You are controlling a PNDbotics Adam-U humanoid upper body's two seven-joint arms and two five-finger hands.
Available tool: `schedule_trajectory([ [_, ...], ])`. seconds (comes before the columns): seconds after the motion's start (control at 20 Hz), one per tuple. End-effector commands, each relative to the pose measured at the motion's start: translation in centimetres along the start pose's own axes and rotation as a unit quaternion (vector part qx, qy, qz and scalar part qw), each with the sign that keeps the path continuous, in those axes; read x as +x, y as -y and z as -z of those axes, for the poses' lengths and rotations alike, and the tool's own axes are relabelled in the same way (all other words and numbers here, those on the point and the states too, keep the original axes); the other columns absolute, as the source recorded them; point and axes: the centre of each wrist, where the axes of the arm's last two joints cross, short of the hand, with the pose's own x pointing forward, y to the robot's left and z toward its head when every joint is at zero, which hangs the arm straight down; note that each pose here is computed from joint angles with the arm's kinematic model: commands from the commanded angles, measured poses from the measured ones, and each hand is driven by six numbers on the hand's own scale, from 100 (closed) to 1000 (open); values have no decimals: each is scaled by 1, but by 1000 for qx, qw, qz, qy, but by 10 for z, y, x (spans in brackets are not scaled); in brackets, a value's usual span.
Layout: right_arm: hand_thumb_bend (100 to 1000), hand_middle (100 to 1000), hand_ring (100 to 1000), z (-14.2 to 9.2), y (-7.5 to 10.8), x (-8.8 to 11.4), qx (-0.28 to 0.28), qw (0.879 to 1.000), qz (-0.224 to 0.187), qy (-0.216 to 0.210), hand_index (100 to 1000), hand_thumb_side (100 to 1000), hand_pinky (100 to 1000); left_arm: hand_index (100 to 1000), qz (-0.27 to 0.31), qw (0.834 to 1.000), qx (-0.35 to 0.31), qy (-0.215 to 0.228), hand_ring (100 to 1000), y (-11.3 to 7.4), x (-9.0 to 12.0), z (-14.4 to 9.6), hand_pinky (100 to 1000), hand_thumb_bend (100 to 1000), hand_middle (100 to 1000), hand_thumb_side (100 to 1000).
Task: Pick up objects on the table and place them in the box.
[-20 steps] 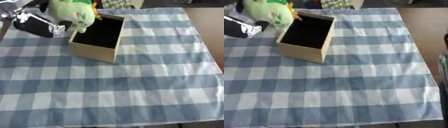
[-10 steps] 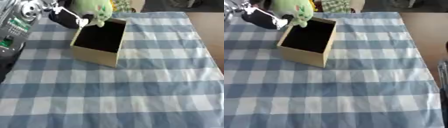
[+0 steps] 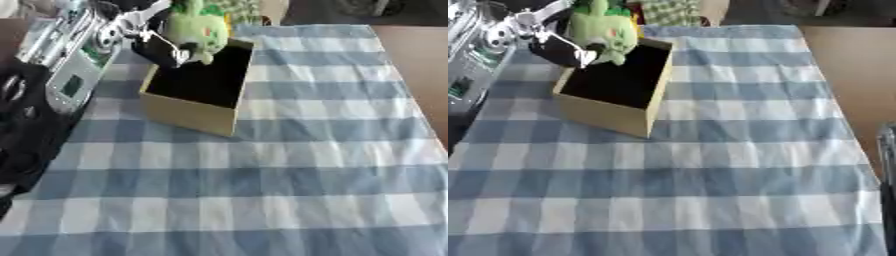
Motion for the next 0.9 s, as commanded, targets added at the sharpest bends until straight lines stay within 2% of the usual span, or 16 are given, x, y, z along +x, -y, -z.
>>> schedule_trajectory([
  [0.05, 100, 594, 614, 8, 1, 3, 0, 1000, 2, 15, 778, 760, 782, 649, 12, 1000, 13, -13, 374, 0, -6, 9, 167, 100, 479, 214],
  [0.25, 100, 593, 614, 8, 0, 3, -2, 1000, 4, 13, 778, 761, 782, 680, 25, 999, 15, -21, 424, 15, -12, 21, 227, 100, 506, 252],
  [0.35, 100, 593, 613, 7, 0, 3, -3, 1000, 4, 12, 778, 762, 782, 717, 32, 999, 15, -21, 500, 22, -15, 27, 349, 251, 559, 317],
  [0.4, 100, 592, 613, 7, 0, 3, -3, 1000, 3, 12, 778, 762, 781, 750, 36, 999, 16, -20, 569, 25, -17, 28, 463, 368, 617, 366],
  [0.5, 100, 592, 613, 7, 0, 3, -3, 1000, 3, 10, 778, 762, 781, 795, 46, 999, 21, -18, 638, 30, -19, 31, 556, 495, 686, 424],
  [0.55, 100, 592, 613, 7, 0, 3, -3, 1000, 3, 9, 778, 762, 781, 799, 51, 998, 24, -16, 645, 32, -20, 31, 561, 510, 693, 431],
  [0.6, 100, 592, 612, 7, 0, 3, -3, 1000, 3, 9, 778, 762, 781, 823, 55, 998, 26, -15, 698, 33, -20, 32, 593, 618, 753, 476],
  [0.8, 100, 592, 612, 6, 0, 3, -4, 1000, 2, 5, 778, 763, 781, 859, 74, 997, 28, -14, 741, 33, -20, 32, 617, 757, 791, 521],
  [0.9, 100, 592, 612, 5, 0, 3, -5, 1000, 2, 4, 778, 763, 781, 853, 81, 996, 28, -14, 737, 31, -20, 32, 605, 712, 782, 514],
])
